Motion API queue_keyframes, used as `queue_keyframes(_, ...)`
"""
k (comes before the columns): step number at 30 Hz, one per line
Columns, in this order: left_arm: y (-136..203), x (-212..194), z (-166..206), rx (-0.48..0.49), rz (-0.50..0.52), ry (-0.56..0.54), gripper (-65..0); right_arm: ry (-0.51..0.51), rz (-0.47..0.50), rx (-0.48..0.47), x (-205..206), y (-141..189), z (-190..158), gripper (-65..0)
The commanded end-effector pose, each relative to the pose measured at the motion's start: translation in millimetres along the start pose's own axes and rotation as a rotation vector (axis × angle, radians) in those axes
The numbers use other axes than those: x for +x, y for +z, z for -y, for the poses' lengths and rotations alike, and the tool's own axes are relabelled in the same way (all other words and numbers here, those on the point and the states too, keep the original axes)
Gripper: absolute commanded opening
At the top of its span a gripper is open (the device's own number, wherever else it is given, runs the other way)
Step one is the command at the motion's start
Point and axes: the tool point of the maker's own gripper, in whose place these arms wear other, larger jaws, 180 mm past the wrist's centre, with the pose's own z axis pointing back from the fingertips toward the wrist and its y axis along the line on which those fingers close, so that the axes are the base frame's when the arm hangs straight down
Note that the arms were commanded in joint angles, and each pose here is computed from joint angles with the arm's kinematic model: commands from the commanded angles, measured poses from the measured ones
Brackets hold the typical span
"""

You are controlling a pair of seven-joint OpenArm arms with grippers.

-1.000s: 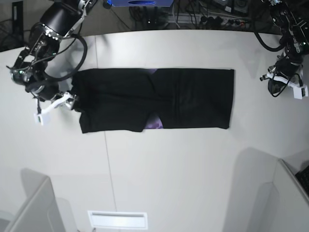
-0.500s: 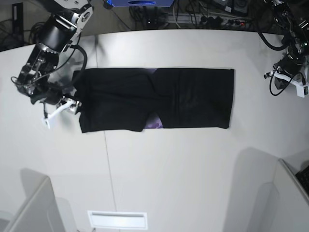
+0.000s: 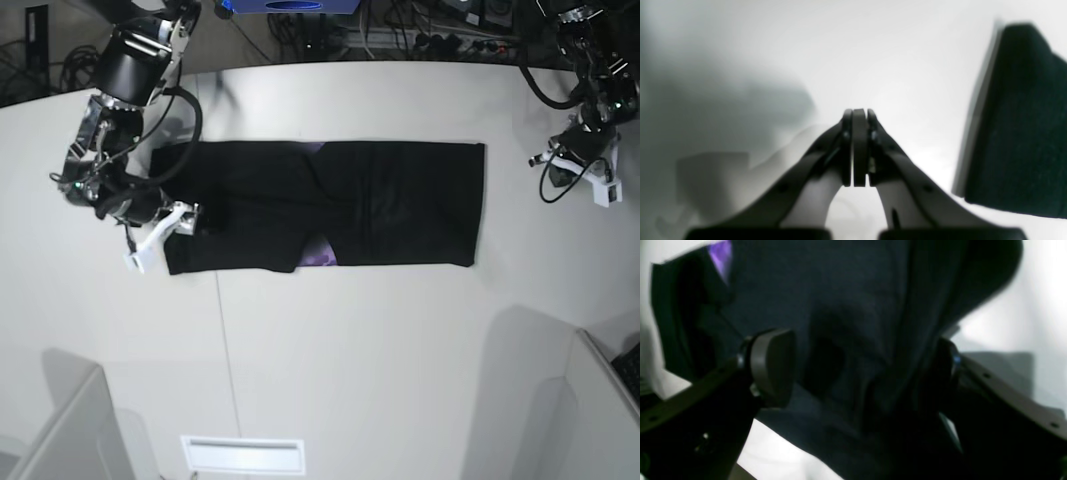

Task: Fold the T-shirt properly
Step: 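Release the strip and move both grippers to the strip's ends, then grasp both ends of the strip with both grippers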

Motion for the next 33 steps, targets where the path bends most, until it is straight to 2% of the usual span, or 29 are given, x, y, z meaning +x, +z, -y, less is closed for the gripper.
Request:
queue_keyframes(1,-2.2,8.2,1.6,-0.011,0.027,-0.013,-65.0,-0.006,-0.087,-0.045,-19.8,-2.0,10.4,-13.5)
queue_keyframes(4,-16.8,-5.6,13.4,-0.048,-0.003,-0.044,-65.0,-0.018,-0.096,-0.04,-24.2,-4.8,11.3,-13.7)
queue_keyframes(6,-24.2,-14.1,24.7,-0.076,-0.015,-0.057,-65.0,-0.018,-0.1,-0.041,-25.1,-5.3,12.0,-16.8)
queue_keyframes(8,-31.1,-15.7,33.8,-0.098,-0.022,-0.063,-65.0,-0.017,-0.086,-0.04,-21.6,-5.4,11.7,-25.2)
queue_keyframes(12,-43.6,-17.0,39.3,-0.112,-0.041,-0.05,-65.0,-0.013,-0.063,-0.047,-16.3,-4.7,13.6,-47.0)
queue_keyframes(16,-52.1,-16.0,54.1,-0.144,-0.056,-0.075,-65.0,-0.011,-0.048,-0.049,-12.8,-4.2,14.0,-63.6)
queue_keyframes(22,-60.5,-29.7,86.8,-0.212,-0.119,-0.197,-65.0,0.011,-0.025,-0.048,-1.8,-4.0,10.1,-65.0)
queue_keyframes(24,-62.3,-37.6,93.4,-0.214,-0.14,-0.249,-65.0,0.048,-0.043,-0.058,0.4,-5.3,7.1,-65.0)
queue_keyframes(27,-63.8,-44.5,95.1,-0.198,-0.158,-0.313,-65.0,0.097,0.0,-0.083,11.6,-8.7,-11.9,-65.0)
queue_keyframes(33,-64.5,-45.0,96.9,-0.196,-0.157,-0.317,-65.0,0.13,0.06,-0.098,18.0,-10.1,-49.4,-65.0)
